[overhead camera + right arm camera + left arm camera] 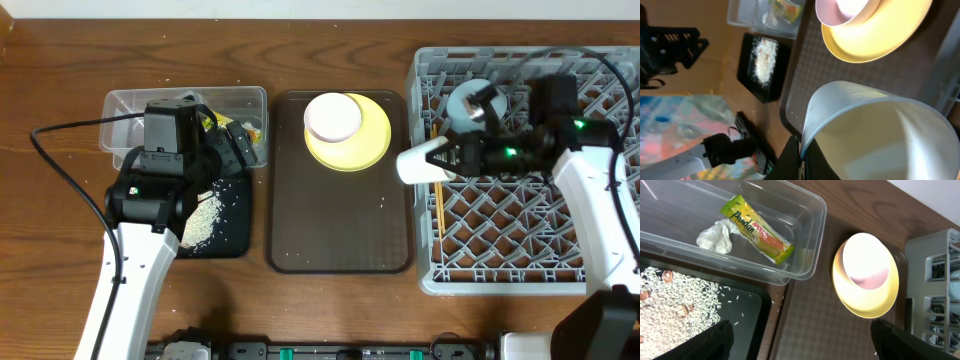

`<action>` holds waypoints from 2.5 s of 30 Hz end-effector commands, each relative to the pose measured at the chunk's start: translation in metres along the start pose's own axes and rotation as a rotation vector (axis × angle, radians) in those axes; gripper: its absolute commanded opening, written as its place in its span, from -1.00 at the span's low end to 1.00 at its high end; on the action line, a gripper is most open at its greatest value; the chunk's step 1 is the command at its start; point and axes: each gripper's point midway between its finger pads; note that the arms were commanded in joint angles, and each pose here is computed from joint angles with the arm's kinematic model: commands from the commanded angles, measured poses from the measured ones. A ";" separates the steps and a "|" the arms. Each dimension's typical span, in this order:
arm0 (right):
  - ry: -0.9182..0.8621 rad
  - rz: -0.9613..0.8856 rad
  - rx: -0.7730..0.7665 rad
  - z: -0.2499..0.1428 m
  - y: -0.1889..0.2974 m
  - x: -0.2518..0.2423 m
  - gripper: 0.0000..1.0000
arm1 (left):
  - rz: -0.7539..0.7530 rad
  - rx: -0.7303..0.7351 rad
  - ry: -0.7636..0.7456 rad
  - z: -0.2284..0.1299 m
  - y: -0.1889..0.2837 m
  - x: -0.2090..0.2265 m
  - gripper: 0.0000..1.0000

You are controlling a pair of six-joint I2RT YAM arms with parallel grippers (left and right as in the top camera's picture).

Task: Sort waste into correct bins and load items into the dishwasher rack
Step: 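Carry the white cup right and set it in the grey rack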

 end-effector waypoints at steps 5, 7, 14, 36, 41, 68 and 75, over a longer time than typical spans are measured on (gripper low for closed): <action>-0.059 0.141 -0.125 0.003 0.028 -0.039 -0.98 | 0.005 -0.013 0.000 0.005 0.003 0.001 0.81; -0.070 0.189 -0.177 0.007 0.038 -0.047 -0.98 | 0.005 -0.013 0.000 0.005 0.003 0.001 0.80; -0.075 0.217 -0.275 0.010 0.050 -0.074 -0.98 | 0.005 -0.013 0.000 0.005 0.003 0.001 0.80; 0.163 0.436 -0.332 0.015 0.048 -0.066 -0.98 | 0.005 -0.013 0.000 0.005 0.003 0.001 0.80; 0.092 0.448 -0.311 0.017 0.035 -0.089 -0.98 | 0.005 -0.013 0.000 0.005 0.003 0.001 0.80; -0.276 0.288 -0.282 0.000 0.034 -0.153 -0.66 | 0.005 -0.013 0.000 0.005 0.003 0.001 0.80; -0.294 0.002 -0.309 0.002 0.059 -0.157 -0.57 | 0.005 -0.013 0.000 0.005 0.003 0.001 0.81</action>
Point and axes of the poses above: each gripper's point midway between its finger pads, its own y axis back along the fingers, its own x axis along the line the jaws close on, z = x × y, and after that the axes turned 13 degrees about -y, right-handed
